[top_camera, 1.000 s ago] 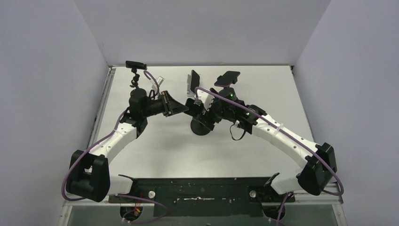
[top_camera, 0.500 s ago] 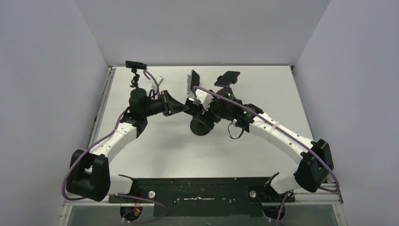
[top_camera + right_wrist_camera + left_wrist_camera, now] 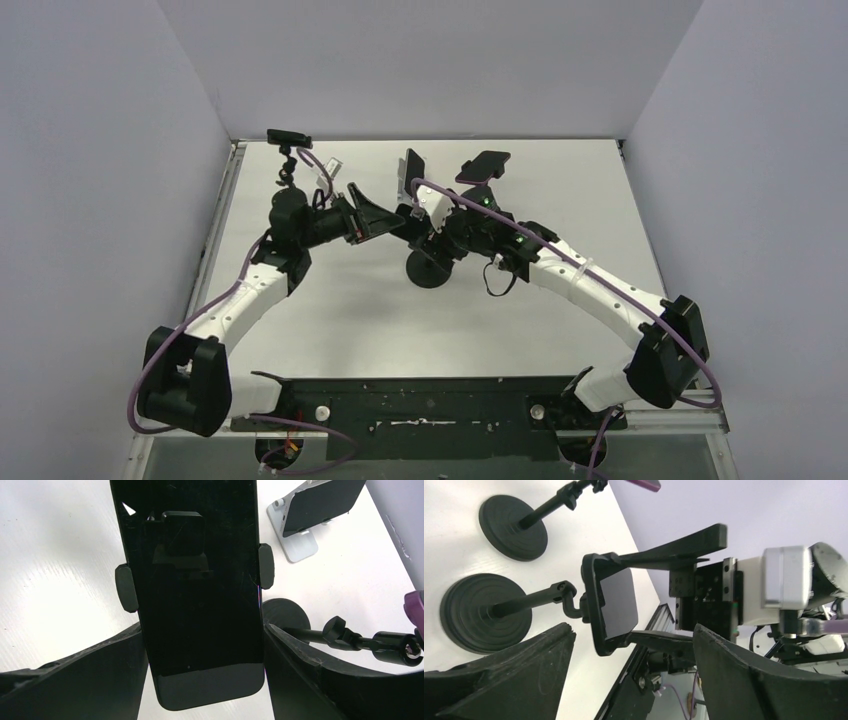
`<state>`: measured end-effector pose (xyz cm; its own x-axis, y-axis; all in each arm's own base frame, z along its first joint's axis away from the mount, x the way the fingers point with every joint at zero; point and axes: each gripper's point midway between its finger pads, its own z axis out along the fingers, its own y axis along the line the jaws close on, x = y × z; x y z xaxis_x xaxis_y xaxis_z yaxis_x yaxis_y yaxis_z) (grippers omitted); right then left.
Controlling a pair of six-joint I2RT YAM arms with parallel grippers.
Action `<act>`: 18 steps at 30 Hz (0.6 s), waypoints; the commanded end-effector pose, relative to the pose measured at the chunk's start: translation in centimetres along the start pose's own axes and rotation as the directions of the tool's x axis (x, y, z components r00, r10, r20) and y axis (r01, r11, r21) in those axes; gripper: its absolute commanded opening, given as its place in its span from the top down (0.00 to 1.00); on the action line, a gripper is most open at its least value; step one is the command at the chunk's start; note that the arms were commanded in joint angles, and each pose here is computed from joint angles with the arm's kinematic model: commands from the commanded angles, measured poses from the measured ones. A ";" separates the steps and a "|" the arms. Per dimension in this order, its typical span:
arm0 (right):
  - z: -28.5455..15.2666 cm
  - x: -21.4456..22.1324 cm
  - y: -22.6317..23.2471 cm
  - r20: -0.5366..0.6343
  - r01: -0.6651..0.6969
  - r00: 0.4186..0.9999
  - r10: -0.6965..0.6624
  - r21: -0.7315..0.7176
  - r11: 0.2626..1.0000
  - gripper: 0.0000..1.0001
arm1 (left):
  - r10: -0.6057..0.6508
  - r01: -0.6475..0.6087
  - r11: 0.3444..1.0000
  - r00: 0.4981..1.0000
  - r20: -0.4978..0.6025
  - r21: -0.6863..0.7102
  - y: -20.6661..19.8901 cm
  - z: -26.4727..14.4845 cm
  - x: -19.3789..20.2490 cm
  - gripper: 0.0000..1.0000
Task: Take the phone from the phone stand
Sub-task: Adjust the phone stand with the phone at the center of the board.
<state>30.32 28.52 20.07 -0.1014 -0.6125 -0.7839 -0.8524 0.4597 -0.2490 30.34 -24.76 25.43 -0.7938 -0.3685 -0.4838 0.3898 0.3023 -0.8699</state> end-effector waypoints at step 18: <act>-1.5 -1.3 -0.5 0.142 -0.320 0.943 0.300 0.152 0.935 0.41 | 0.294 -0.183 0.931 0.888 0.353 -0.316 3.8 -6.0 -3.4 0.18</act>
<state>30.22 27.54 19.85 -0.2491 -0.4888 -0.8360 -0.7481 0.6454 -0.1544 30.56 -18.58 24.63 -0.5118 -0.5537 -0.6569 0.3738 0.5450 -0.7505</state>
